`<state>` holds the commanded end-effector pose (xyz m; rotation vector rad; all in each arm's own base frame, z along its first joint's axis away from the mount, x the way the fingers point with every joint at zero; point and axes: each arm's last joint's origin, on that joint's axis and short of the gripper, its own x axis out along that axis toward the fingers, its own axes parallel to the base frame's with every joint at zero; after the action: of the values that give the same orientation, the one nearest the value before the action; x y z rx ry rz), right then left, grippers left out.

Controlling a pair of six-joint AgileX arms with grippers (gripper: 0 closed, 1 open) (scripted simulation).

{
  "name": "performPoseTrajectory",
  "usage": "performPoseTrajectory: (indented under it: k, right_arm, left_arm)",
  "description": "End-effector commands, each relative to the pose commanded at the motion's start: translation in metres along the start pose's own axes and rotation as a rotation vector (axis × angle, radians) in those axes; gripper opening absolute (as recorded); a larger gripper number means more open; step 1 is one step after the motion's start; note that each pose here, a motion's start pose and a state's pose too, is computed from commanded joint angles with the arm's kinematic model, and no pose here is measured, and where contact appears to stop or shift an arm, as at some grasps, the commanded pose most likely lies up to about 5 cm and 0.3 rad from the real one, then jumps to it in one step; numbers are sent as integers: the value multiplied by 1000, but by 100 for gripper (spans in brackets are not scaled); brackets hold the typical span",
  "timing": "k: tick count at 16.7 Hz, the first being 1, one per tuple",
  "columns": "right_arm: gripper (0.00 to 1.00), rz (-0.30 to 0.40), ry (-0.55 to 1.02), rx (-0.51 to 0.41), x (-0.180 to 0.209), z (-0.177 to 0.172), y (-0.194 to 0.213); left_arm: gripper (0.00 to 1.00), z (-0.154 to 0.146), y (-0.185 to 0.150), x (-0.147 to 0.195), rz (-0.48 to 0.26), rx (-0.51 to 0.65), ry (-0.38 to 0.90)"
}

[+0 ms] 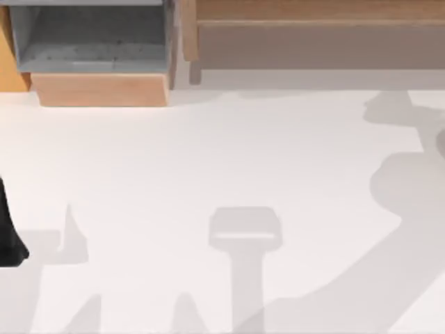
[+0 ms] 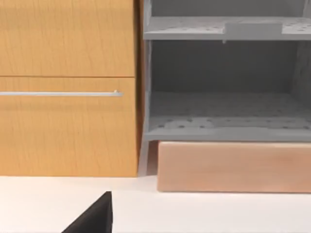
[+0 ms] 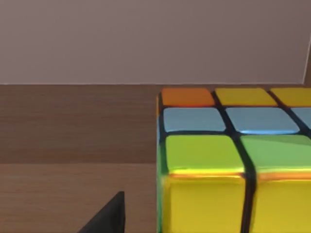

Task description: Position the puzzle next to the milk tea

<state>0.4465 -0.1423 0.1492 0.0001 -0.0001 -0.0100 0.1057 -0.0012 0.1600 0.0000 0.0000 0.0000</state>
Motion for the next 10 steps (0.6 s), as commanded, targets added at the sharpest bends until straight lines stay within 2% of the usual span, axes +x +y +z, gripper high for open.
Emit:
performPoseTrajectory:
  k: [10]
  right_arm:
    - [2,0,0,0,0,0,0]
  left_arm:
    - [100,0,0,0,0,0,0]
